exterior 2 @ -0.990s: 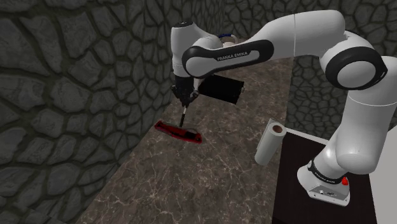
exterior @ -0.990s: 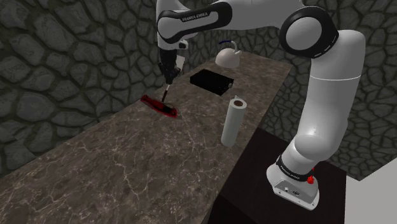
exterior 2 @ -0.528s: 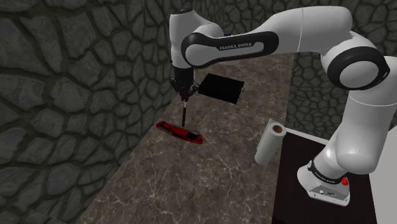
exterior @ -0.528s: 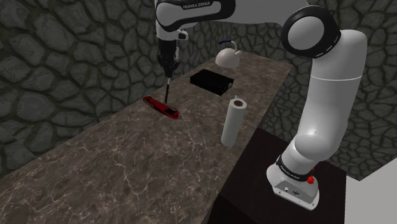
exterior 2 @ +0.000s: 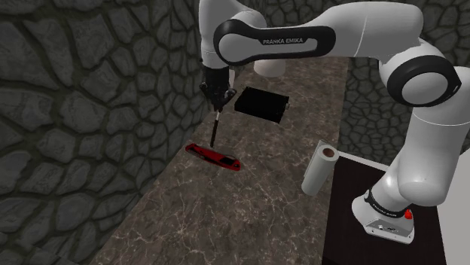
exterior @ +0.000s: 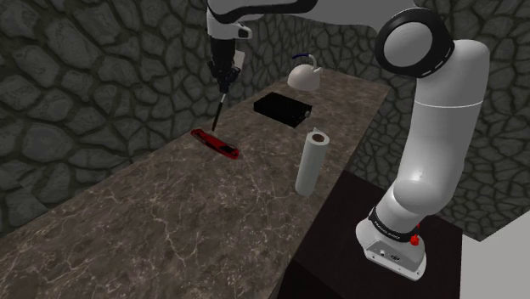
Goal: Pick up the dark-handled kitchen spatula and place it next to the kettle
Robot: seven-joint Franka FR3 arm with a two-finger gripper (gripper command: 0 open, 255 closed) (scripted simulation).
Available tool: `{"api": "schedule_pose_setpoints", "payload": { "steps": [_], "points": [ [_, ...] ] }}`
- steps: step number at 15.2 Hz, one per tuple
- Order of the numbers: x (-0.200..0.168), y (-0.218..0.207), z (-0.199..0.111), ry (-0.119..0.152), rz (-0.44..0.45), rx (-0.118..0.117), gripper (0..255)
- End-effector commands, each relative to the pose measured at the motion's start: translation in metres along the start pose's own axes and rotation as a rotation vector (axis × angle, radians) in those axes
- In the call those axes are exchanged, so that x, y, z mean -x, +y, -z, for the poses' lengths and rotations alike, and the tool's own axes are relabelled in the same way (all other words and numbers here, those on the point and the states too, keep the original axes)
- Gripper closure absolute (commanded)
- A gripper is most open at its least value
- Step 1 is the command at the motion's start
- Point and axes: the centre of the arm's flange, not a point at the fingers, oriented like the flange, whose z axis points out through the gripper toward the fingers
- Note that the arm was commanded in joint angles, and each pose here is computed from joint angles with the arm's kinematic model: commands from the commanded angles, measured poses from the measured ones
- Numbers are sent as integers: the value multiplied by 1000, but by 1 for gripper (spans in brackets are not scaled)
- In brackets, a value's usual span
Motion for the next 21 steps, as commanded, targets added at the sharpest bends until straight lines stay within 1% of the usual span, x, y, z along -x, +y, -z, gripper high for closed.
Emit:
{"api": "schedule_pose_setpoints", "payload": {
  "steps": [1, 10, 21],
  "points": [
    [1, 0, 11, 0, 0, 1, 255],
    [4, 0, 56, 0, 0, 1, 255],
    [-130, 55, 65, 0, 0, 1, 255]
  ]
}}
